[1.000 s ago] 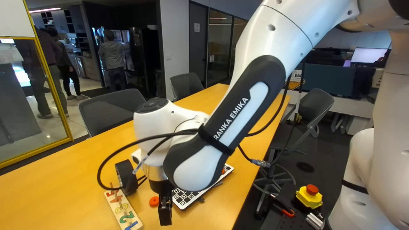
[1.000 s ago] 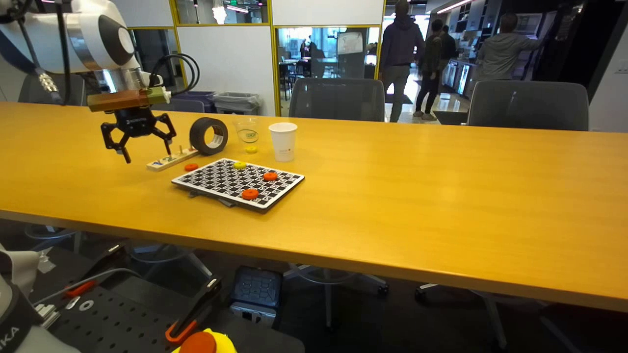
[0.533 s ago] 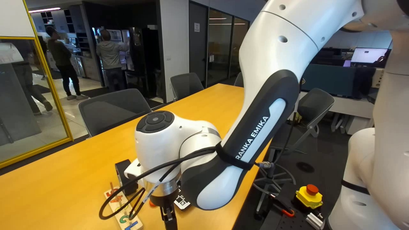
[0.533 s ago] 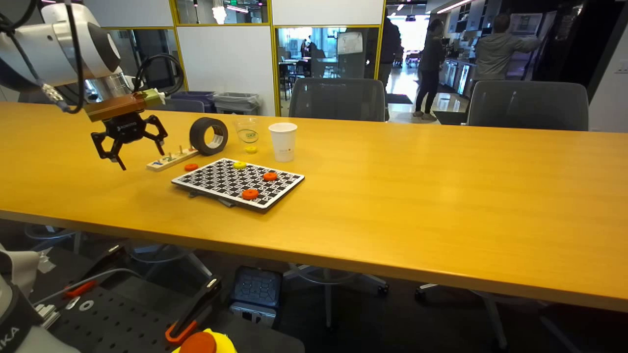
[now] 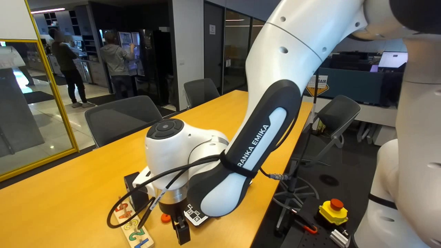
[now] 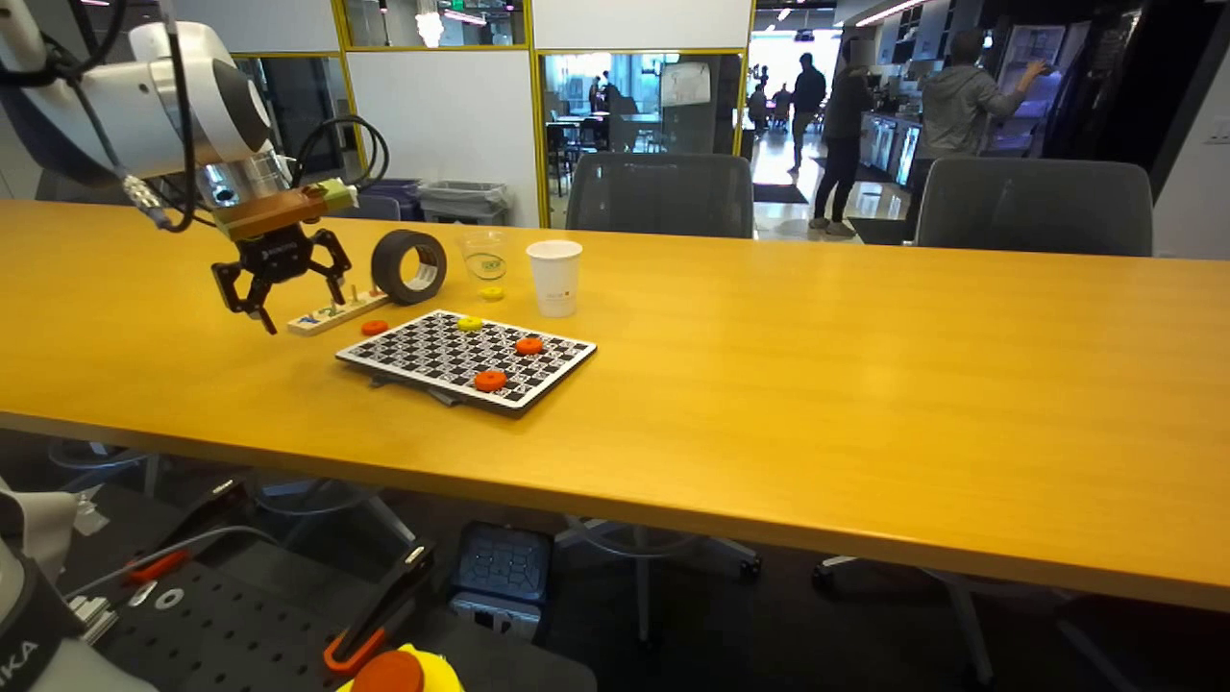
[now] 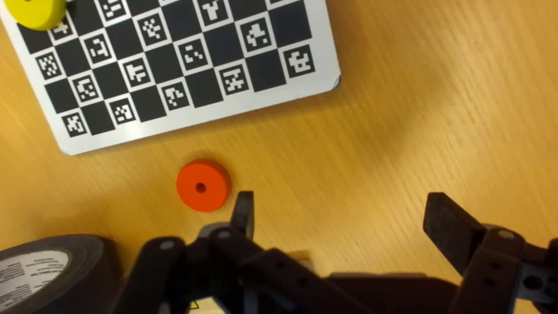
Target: Divide the rings equally and put some in the clear cup and the rest in the white cup
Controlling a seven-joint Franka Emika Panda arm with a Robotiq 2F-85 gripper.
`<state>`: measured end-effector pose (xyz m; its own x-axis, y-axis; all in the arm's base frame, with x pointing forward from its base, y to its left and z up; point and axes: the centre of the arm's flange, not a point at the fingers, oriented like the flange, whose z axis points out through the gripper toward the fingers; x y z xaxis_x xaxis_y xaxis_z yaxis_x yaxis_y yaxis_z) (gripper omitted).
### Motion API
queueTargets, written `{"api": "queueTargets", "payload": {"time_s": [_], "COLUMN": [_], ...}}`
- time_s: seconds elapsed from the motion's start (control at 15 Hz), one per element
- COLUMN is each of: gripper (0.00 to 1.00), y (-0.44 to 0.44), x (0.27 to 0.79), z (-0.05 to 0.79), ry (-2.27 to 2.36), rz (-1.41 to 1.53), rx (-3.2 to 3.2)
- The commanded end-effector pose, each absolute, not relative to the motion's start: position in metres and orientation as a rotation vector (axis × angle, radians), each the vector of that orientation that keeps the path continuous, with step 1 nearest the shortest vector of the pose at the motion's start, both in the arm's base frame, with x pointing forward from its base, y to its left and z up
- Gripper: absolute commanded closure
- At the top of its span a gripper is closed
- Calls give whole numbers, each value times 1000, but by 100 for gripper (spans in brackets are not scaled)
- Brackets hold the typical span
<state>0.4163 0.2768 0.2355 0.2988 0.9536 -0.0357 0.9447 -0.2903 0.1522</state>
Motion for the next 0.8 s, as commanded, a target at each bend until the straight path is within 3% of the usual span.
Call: {"api": "queueTargets", "payload": {"time_s": [0.0,0.73], "gripper": [0,0], "y": [277,254], "x": [453,508], "z": [229,202], "ry": [1832,1889], "rz": [105,79], "rx": [2395,2418]}}
